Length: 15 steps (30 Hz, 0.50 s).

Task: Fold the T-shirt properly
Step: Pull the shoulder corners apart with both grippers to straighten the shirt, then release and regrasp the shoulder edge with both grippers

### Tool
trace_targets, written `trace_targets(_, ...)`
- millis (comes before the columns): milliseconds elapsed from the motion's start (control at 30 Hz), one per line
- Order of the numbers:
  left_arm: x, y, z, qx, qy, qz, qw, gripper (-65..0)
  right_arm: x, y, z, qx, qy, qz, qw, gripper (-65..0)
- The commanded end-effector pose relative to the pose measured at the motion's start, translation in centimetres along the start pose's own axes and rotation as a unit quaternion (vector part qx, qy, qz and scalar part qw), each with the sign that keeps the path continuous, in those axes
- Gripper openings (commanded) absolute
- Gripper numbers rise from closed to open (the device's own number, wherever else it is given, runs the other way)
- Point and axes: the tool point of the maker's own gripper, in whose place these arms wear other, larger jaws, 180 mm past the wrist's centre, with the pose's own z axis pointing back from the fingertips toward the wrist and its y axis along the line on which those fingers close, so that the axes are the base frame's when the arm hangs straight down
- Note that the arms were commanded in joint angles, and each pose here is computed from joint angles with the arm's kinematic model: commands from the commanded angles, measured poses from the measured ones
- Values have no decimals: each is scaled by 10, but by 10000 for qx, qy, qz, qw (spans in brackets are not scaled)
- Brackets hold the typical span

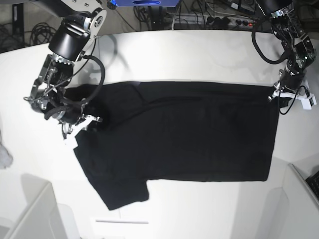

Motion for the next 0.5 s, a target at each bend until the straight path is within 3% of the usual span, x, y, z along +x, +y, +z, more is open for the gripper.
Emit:
trace_targets(0, 18, -2, 2, -44, -258, -65, 9996, -650, 22, 7, 4, 83, -296, 124, 9994, -650)
trace_targets(467, 31, -7, -3, -102, -412, 23, 9991, -650, 27, -9, 4, 21, -224, 33, 9997, -650)
